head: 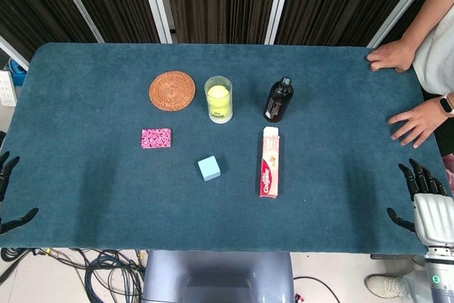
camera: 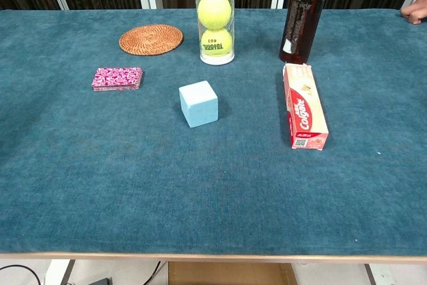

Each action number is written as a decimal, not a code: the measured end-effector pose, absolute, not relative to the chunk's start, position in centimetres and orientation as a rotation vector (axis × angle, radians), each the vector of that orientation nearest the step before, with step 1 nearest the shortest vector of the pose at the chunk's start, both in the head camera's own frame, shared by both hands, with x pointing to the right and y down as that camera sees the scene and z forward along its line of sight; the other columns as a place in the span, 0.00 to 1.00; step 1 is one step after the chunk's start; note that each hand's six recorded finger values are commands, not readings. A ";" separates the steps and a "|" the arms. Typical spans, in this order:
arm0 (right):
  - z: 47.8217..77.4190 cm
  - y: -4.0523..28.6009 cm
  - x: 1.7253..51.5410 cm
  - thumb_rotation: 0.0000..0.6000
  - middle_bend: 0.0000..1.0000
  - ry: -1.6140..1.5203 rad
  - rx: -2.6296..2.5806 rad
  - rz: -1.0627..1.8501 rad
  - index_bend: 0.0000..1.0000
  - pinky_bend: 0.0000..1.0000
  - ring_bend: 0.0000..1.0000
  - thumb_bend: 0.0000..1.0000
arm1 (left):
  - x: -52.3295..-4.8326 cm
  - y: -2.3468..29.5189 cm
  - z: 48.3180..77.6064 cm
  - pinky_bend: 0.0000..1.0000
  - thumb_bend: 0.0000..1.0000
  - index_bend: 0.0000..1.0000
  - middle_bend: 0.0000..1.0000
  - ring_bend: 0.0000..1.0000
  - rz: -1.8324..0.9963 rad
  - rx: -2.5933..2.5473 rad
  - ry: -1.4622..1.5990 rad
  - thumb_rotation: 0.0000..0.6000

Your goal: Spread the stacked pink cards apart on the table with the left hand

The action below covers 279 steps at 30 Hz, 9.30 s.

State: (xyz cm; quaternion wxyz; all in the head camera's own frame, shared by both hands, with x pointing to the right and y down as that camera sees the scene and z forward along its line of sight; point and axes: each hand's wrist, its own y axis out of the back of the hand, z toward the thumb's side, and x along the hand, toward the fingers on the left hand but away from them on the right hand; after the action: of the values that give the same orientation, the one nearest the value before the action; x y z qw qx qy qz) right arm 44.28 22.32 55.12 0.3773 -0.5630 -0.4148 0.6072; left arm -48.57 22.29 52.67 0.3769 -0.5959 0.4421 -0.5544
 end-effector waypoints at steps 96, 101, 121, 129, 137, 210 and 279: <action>55.8 21.8 45.8 1.00 0.02 -1.090 -1.509 1.571 0.10 0.19 0.07 0.18 | -27.7 1.7 72.5 0.00 0.13 0.36 0.11 0.00 -1.805 -1.870 0.686 1.00; 55.8 21.8 45.9 1.00 0.02 -1.092 -1.509 1.573 0.09 0.19 0.07 0.18 | -27.2 1.8 73.0 0.00 0.13 0.37 0.11 0.00 -1.803 -1.874 0.680 1.00; 55.8 21.7 46.2 1.00 0.02 -1.105 -1.502 1.581 0.10 0.19 0.07 0.18 | -26.6 1.6 73.6 0.00 0.15 0.41 0.12 0.00 -1.802 -1.877 0.680 1.00; 55.8 21.7 46.2 1.00 0.02 -1.110 -1.502 1.585 0.10 0.19 0.07 0.18 | -26.2 1.9 73.7 0.00 0.17 0.43 0.13 0.00 -1.802 -1.892 0.664 1.00; 55.7 21.7 46.3 1.00 0.02 -1.116 -1.501 1.583 0.10 0.19 0.07 0.18 | -26.3 1.6 73.8 0.00 0.17 0.44 0.13 0.00 -1.811 -1.886 0.686 1.00; 55.6 21.7 46.4 1.00 0.02 -1.127 -1.516 1.584 0.10 0.19 0.07 0.18 | -26.3 11.7 68.0 0.00 0.29 0.51 0.16 0.00 -1.792 -1.939 0.692 1.00; 55.2 21.5 47.0 1.00 0.02 -1.163 -1.502 1.579 0.10 0.19 0.07 0.18 | -20.6 10.9 69.8 0.00 0.17 0.42 0.14 0.00 -1.739 -1.893 0.570 1.00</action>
State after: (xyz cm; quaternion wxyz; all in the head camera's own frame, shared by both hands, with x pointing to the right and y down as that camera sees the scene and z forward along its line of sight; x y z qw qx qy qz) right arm 47.00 21.55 55.19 0.3294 -0.5740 -0.4446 0.6036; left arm -20.57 10.90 69.77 0.2516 -0.6958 0.2095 -0.6393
